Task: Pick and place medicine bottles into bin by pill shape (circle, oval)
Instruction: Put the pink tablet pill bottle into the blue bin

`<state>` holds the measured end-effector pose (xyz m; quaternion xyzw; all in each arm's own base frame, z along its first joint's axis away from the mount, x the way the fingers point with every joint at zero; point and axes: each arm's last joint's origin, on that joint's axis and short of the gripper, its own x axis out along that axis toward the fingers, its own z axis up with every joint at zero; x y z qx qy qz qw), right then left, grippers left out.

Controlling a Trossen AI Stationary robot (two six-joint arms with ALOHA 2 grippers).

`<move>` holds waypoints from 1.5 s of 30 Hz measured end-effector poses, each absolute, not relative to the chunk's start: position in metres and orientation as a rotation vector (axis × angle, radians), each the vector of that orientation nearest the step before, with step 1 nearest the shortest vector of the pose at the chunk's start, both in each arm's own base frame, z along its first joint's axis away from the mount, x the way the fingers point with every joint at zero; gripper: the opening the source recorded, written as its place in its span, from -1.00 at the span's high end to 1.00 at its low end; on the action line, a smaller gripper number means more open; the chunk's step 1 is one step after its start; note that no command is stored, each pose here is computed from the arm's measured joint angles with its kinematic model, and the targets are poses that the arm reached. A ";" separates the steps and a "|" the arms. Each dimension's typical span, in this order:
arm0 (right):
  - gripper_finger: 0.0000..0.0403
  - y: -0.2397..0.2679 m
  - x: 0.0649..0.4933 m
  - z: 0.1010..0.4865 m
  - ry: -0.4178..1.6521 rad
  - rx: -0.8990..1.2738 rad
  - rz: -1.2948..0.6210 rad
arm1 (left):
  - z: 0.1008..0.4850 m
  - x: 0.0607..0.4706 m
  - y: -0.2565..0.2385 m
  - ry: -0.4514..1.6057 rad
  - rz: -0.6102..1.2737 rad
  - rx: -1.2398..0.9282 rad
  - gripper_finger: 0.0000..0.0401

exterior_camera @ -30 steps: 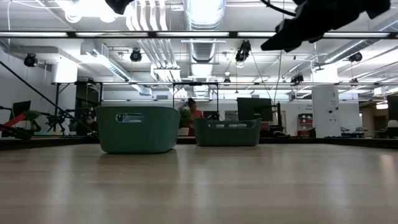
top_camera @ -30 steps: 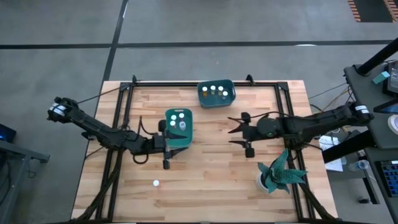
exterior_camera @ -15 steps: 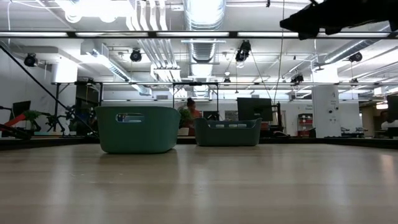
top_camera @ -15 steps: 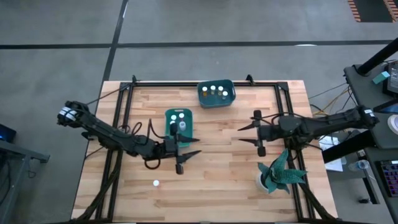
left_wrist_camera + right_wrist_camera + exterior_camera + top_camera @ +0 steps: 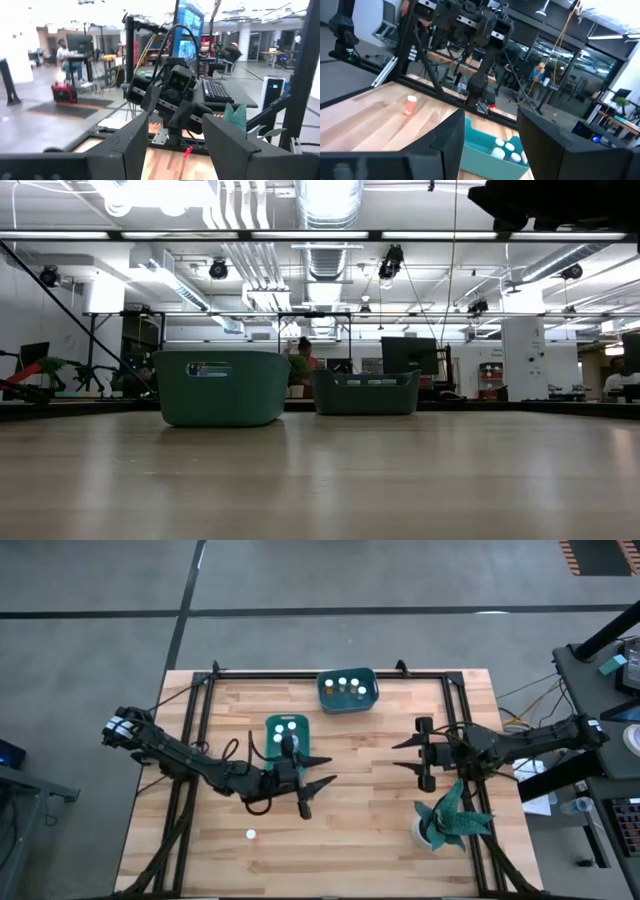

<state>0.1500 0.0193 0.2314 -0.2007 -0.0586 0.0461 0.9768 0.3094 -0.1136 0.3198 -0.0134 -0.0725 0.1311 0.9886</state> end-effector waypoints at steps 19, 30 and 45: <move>0.14 0.011 0.147 0.231 -0.143 -0.359 0.030 | 0.373 0.303 -0.106 0.466 0.329 -0.446 0.15; 0.14 0.010 0.147 0.231 -0.141 -0.369 0.022 | 0.351 0.277 -0.120 0.902 0.331 -0.822 0.15; 0.16 0.010 0.147 0.231 -0.139 -0.352 0.022 | 0.272 0.217 -0.189 1.019 0.596 -0.998 0.15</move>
